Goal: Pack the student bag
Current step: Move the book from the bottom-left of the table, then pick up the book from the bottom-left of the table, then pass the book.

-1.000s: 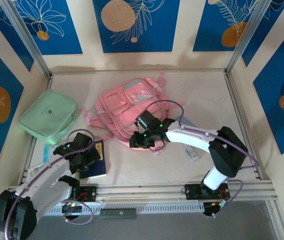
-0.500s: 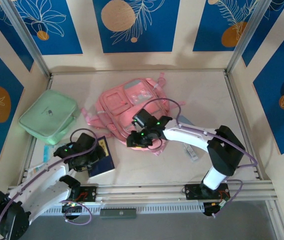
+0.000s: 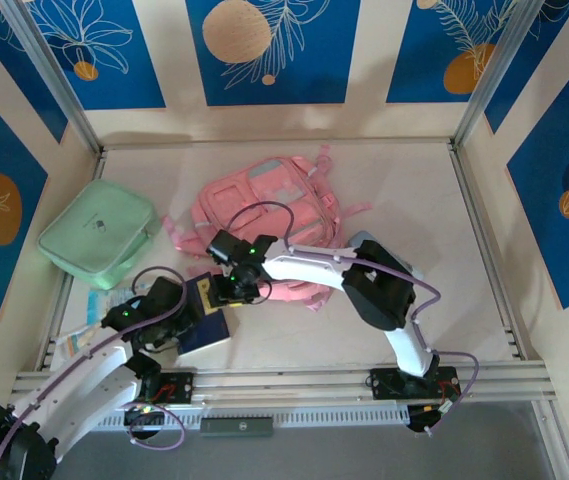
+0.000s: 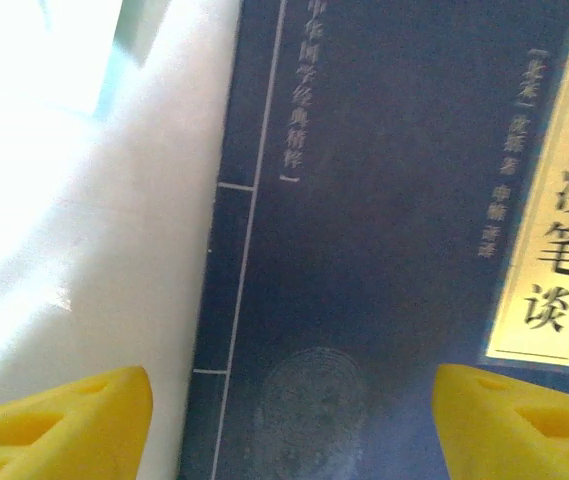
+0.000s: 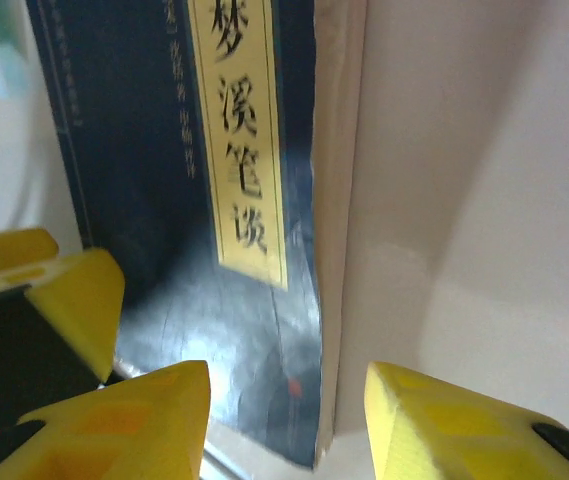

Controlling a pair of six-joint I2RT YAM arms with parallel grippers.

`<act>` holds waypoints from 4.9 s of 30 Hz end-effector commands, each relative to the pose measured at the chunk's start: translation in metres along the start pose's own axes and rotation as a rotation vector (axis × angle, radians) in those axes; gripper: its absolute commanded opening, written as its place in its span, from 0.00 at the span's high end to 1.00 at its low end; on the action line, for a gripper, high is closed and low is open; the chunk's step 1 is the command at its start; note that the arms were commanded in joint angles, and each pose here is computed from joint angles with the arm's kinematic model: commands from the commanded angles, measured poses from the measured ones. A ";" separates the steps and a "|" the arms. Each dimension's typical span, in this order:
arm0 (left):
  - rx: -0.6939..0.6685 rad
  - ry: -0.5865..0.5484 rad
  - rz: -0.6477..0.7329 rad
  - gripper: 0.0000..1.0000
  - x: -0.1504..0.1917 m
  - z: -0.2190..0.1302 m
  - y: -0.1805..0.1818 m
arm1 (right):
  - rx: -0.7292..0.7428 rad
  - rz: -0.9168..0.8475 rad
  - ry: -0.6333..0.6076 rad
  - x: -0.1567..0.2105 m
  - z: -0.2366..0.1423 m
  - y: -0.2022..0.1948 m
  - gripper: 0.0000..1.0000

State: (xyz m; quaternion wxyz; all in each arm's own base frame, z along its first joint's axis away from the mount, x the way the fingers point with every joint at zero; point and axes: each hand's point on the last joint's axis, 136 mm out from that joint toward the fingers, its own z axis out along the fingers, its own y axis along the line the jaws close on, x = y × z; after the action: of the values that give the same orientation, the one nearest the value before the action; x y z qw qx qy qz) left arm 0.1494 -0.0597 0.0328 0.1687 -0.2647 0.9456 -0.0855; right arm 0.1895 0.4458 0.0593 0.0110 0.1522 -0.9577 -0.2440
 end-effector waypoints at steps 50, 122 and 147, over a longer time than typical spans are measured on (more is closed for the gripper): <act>0.097 0.069 0.005 0.54 0.014 0.019 -0.015 | -0.087 -0.061 0.056 0.009 0.004 0.043 0.79; 1.163 -0.029 0.364 0.62 -0.047 -0.216 -0.300 | -0.761 -0.031 -0.346 -0.016 -0.314 -0.054 1.00; 1.330 -0.089 0.294 1.00 -0.064 -0.268 -0.332 | -0.760 0.126 -0.298 -0.006 -0.300 -0.083 0.10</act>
State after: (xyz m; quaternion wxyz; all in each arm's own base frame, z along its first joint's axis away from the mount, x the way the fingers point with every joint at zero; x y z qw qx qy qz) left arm 0.2617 -0.2767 0.3316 0.3118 0.0005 0.7644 -0.5643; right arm 0.2620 0.2353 0.2733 -0.0812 0.0354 -0.8159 -0.5714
